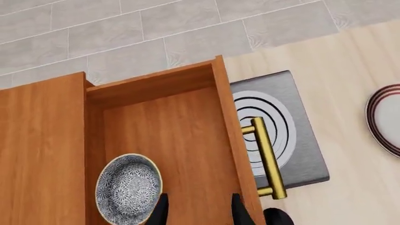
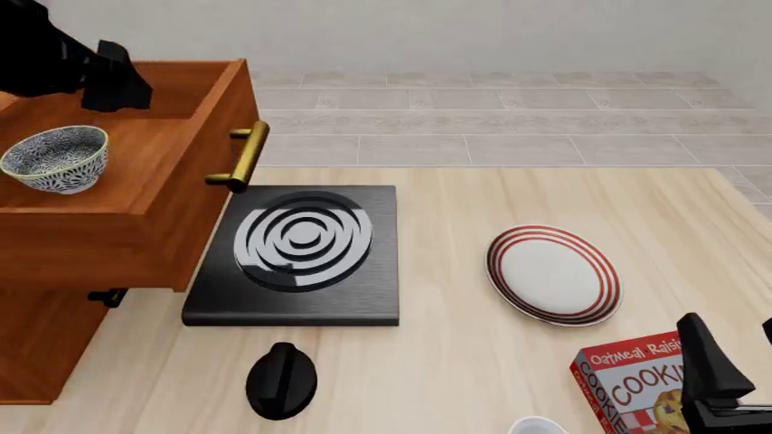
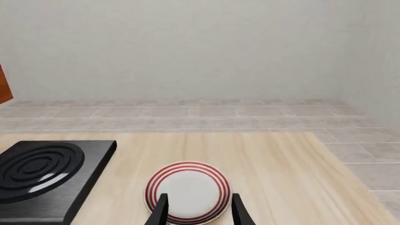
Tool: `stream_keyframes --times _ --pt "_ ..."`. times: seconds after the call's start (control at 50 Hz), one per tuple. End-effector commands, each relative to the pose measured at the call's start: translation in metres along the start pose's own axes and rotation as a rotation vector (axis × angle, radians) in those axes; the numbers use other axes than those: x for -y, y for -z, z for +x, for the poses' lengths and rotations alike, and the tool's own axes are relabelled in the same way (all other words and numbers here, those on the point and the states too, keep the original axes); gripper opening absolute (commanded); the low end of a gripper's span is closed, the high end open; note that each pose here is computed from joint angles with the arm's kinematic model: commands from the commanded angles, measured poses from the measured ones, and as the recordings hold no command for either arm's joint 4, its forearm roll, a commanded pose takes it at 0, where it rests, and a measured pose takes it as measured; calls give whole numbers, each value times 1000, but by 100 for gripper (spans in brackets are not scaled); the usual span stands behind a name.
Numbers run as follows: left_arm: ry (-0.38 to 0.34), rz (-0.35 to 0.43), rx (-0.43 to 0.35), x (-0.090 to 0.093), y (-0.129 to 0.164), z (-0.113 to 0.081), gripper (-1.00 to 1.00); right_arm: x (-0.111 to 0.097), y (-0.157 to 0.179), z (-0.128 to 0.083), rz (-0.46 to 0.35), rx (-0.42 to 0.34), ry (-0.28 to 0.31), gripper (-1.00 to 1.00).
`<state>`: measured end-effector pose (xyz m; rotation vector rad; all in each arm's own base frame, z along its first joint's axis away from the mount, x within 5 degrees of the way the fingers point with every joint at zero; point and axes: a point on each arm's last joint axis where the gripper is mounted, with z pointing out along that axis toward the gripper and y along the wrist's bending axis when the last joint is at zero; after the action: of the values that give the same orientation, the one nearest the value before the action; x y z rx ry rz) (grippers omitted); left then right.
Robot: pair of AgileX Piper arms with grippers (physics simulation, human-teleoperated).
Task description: Pick the akita bowl in the top layer of the wooden cabinet and place it on the plate.
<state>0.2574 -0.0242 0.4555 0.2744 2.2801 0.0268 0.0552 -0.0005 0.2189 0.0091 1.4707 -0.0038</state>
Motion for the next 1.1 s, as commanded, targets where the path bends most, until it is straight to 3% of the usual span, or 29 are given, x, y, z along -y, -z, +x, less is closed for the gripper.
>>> stream_keyframes --times 0.02,0.08,0.22,0.28,0.36,0.82,1.1 --pt "24 -39 -21 -14 1 6 100 0 0 1 1 -2 -2 100" --pt "38 -71 -29 -24 1 10 100 0 0 1 0 -3 0 100" --pt "59 -71 -54 -26 -4 13 100 0 0 1 0 -2 -1 100" --pt "109 -84 -88 -32 -11 16 100 0 0 1 0 -2 -1 100" --pt "116 -68 -101 -28 -15 15 100 0 0 1 0 -3 -1 100" --pt "114 -110 -167 -50 -35 25 100 0 0 0 2 -1 -5 100" --pt "111 -114 -190 -55 -46 31 100 0 0 0 6 1 -8 100"
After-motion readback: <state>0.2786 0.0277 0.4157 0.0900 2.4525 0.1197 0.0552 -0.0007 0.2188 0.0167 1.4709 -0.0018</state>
